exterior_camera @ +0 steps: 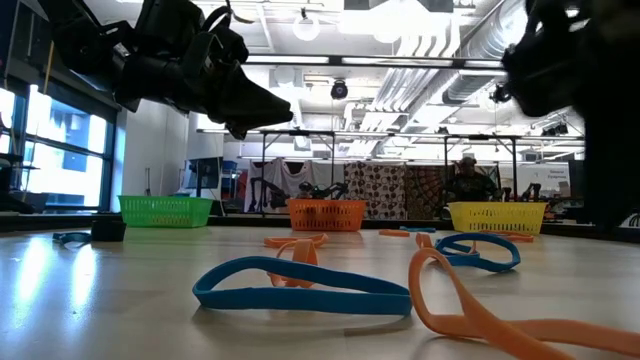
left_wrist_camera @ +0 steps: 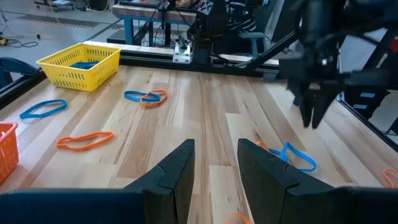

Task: Sort rubber bands into baskets
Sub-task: Put the blue rubber band into the yellow bin

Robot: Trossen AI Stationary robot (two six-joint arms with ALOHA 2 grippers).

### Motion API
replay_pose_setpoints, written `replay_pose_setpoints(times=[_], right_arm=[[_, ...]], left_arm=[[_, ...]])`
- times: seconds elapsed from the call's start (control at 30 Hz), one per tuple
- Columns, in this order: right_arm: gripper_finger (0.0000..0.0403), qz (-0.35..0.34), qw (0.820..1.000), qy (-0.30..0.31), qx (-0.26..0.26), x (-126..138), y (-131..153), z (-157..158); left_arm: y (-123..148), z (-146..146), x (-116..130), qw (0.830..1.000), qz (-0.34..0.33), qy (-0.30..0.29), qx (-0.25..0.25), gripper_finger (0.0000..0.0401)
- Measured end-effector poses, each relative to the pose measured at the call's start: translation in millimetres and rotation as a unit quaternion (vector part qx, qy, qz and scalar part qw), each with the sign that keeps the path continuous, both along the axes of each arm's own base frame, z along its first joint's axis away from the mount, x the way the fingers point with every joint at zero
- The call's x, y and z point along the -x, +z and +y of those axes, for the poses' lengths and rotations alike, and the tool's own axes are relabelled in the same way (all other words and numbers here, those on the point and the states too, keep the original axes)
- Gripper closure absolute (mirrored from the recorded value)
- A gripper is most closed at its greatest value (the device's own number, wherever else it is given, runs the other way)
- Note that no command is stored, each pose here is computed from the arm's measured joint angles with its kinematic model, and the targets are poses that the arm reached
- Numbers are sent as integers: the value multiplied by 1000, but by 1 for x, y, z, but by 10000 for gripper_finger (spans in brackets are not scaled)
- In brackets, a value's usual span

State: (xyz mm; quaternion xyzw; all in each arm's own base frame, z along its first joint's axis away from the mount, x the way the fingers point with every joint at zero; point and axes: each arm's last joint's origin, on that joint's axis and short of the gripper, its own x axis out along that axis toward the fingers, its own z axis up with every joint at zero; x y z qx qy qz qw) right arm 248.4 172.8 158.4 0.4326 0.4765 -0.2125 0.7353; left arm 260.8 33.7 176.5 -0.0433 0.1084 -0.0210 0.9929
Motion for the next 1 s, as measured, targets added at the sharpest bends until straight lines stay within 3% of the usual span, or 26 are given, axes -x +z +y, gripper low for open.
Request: replay_pose_setpoints(times=[0.23, 0.4, 0.53, 0.83, 1.0], right_arm=[[274, -22, 997, 2, 70, -18, -17, -13], [258, -37, 993, 16, 108, -24, -16, -22], [279, -36, 991, 41, 121, -26, -16, -25], [371, -3, 989, 77, 130, -21, -19, -27], [394, -3, 986, 107, 125, -23, -18, -28]], left_arm=[[0, 0, 0, 1000, 0, 0, 0, 286], [0, 0, 0, 1000, 0, 0, 0, 286], [-2, 0, 0, 1000, 10, 0, 1, 286], [-3, 0, 1, 1000, 14, 0, 2, 286], [-4, 0, 1, 1000, 19, 0, 3, 286]])
